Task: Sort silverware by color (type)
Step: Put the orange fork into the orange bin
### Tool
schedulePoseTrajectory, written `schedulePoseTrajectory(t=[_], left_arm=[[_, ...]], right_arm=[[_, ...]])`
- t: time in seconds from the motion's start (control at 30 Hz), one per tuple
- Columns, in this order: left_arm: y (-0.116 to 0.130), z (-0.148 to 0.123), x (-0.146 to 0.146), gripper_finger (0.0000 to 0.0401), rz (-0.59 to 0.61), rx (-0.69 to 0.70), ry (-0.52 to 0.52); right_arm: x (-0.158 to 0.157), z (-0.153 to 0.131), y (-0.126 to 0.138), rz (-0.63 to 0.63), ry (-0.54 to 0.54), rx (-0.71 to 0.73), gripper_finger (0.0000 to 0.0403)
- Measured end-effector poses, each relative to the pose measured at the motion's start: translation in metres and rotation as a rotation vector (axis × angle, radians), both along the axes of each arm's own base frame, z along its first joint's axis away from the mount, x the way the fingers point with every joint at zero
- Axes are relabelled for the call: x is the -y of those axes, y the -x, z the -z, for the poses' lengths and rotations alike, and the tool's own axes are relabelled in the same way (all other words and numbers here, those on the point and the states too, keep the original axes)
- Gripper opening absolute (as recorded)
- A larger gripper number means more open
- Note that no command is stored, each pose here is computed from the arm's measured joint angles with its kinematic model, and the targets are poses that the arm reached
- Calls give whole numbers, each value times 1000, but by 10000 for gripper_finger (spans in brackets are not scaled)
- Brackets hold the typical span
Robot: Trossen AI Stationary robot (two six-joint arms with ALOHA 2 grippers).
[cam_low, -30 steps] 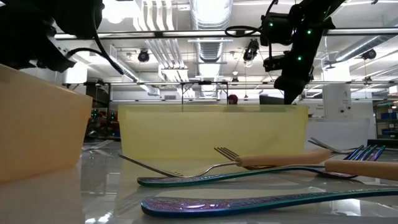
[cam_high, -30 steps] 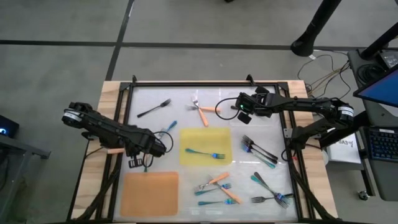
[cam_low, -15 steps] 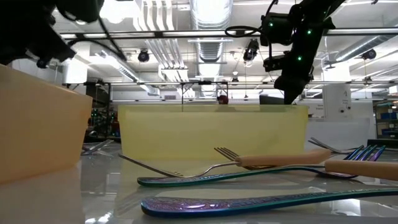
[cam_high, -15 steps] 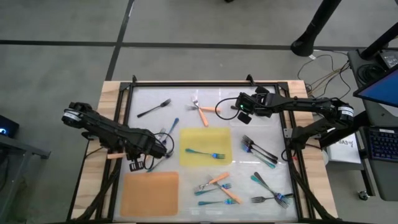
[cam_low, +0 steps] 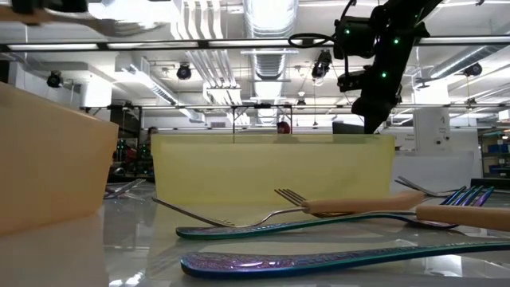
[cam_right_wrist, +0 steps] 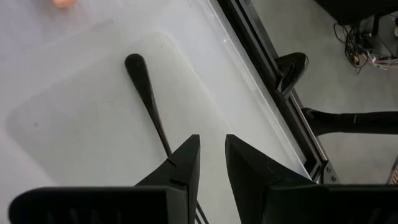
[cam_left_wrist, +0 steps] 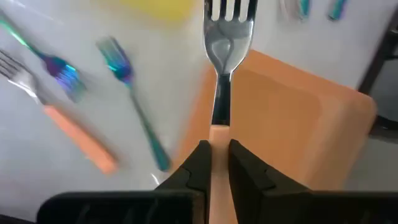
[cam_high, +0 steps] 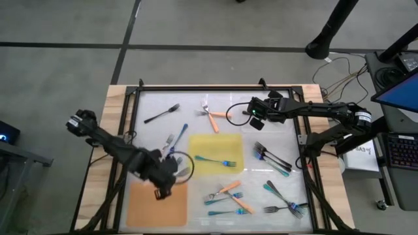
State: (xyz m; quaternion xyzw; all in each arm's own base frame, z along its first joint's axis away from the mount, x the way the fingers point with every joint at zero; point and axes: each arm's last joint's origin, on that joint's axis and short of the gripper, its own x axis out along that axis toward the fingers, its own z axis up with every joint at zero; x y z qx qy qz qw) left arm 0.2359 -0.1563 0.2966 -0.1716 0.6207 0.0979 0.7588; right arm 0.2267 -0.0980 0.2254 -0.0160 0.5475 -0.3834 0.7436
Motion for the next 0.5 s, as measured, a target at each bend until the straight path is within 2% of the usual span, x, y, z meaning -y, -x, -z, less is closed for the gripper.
schedulePoseTrajectory(t=[0.1, 0.27, 0.37, 0.5], left_arm=[[3, 6, 24, 21, 36, -26, 2], [4, 25, 55, 27, 153, -145, 43], [0, 34, 63, 28, 161, -210, 79], [-7, 45, 62, 31, 134, -234, 53]], right_arm=[[0, 0, 0, -2, 0, -2, 68], [0, 0, 0, -2, 0, -1, 68], [0, 0, 0, -2, 0, -1, 68], [0, 0, 0, -2, 0, -1, 68]])
